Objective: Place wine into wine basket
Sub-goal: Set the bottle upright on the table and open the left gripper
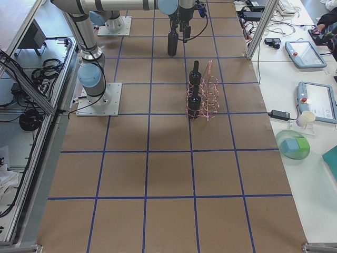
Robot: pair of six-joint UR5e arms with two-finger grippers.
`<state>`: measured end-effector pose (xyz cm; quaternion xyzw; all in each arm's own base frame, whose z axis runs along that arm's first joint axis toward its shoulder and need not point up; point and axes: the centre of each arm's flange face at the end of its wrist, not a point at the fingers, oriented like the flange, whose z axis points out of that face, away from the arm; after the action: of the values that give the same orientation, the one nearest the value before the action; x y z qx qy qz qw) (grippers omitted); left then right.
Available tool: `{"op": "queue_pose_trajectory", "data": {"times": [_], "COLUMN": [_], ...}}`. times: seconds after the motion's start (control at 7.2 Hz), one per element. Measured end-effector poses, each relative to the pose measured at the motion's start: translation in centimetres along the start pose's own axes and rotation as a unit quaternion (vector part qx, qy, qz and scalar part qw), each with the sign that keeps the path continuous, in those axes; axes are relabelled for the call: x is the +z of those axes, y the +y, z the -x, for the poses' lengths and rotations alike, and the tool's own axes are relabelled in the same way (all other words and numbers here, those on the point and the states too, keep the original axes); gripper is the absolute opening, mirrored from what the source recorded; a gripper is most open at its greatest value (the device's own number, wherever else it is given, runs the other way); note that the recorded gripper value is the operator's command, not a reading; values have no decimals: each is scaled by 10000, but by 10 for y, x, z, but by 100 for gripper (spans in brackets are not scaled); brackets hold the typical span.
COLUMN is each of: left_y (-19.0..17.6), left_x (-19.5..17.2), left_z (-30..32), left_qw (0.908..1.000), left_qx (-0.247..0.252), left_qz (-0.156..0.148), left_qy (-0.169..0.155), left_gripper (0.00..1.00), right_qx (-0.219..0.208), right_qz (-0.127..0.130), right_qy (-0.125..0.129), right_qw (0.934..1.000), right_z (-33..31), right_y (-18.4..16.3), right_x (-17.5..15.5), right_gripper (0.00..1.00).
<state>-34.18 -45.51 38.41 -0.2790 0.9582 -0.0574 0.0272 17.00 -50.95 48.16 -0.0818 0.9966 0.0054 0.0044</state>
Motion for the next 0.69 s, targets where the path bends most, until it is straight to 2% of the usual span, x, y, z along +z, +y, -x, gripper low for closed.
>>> {"op": "queue_pose_trajectory", "data": {"times": [0.14,0.42,0.56,0.69], "left_y": [1,2,2,1], "left_x": [1,1,1,0], "left_z": [0,0,0,0], "left_qw": [10000,10000,10000,10000], "left_qx": [7,11,13,19], "left_qz": [5,11,9,4], "left_qy": [-7,-15,-15,-9], "left_gripper": [28,64,74,79], "right_qx": [0,-21,-27,-26], "right_qz": [5,1,2,4], "right_qy": [6,2,-1,-4], "right_qw": [10000,10000,10000,10000], "right_z": [0,0,0,0], "right_y": [0,-1,-1,-1], "right_x": [0,1,1,1], "right_gripper": [100,100,100,100]}}
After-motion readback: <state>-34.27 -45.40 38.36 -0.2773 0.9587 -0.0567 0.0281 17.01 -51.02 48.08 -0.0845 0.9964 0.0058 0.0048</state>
